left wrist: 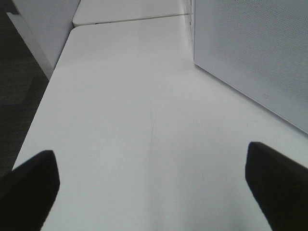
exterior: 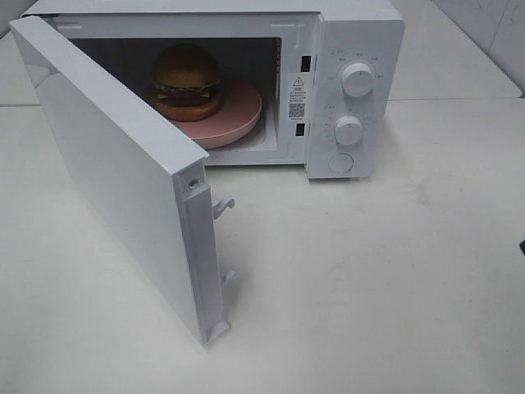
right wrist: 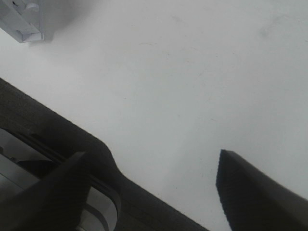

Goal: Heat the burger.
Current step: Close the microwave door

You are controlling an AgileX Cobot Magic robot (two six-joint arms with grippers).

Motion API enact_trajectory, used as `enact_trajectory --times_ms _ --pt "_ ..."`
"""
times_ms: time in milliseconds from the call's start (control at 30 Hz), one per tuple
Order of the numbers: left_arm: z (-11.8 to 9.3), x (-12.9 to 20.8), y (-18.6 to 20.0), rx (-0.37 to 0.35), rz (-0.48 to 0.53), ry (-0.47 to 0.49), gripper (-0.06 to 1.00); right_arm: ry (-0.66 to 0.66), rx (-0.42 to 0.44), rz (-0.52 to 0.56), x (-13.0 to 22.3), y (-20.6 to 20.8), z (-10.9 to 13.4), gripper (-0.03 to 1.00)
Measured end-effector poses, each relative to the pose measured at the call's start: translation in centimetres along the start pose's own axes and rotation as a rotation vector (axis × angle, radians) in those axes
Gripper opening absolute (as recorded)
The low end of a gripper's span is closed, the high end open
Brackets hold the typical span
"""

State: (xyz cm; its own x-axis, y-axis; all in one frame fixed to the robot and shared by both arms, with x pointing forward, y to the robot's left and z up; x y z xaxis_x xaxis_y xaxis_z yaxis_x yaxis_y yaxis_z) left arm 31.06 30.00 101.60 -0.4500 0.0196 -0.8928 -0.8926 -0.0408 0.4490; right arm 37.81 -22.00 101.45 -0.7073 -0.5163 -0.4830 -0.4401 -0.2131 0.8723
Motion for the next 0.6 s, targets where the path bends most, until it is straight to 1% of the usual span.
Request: enact_trajectory --times_ms 100,133,267,333,400,433,567,600 --pt "0.0 0.0 0.0 0.0 0.0 0.0 0.97 -0.011 0.019 -0.02 0.7 1.0 -0.4 0.72" --pt "0.0 0.0 0.0 0.0 0.0 0.0 0.97 -0.028 0.033 -0.044 1.0 1.6 -0.6 0.73" --pt "0.0 0.0 0.0 0.0 0.0 0.0 0.97 -0.049 0.058 -0.072 1.6 2.0 -1.1 0.73" --pt "0.0 0.0 0.0 0.0 0.0 0.0 0.97 -0.101 0.089 -0.063 3.1 1.6 -1.8 0.73" --pt "0.0 0.0 0.0 0.0 0.0 0.0 0.97 -0.125 0.103 -0.061 3.6 1.5 -2.1 0.73" --pt "0.0 0.0 0.0 0.0 0.0 0.0 0.97 -0.173 0.129 -0.074 4.6 1.5 -2.5 0.73" --pt "0.0 0.0 0.0 0.0 0.0 0.0 0.97 -0.224 0.162 -0.102 6.0 1.7 -2.9 0.73" --pt "0.0 0.0 0.0 0.0 0.0 0.0 0.97 -0.255 0.184 -0.13 6.8 1.9 -3.1 0.73"
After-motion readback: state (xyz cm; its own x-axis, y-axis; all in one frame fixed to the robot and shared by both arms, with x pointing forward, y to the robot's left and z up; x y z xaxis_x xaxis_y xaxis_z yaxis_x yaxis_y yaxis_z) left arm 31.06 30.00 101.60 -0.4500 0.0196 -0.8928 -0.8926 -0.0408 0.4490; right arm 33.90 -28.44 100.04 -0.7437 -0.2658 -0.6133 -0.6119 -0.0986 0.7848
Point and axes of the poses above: a point on each arm's last joint axis where the gripper is mounted, y pointing back along that axis away from the gripper, z along the wrist's bending axis when the last joint is at zero, x = y × z, the point moved 9 cm from there along -y, pointing out along that axis toward the gripper, and after that the axes turned 5 degrees about y, right-handed, at the moved point
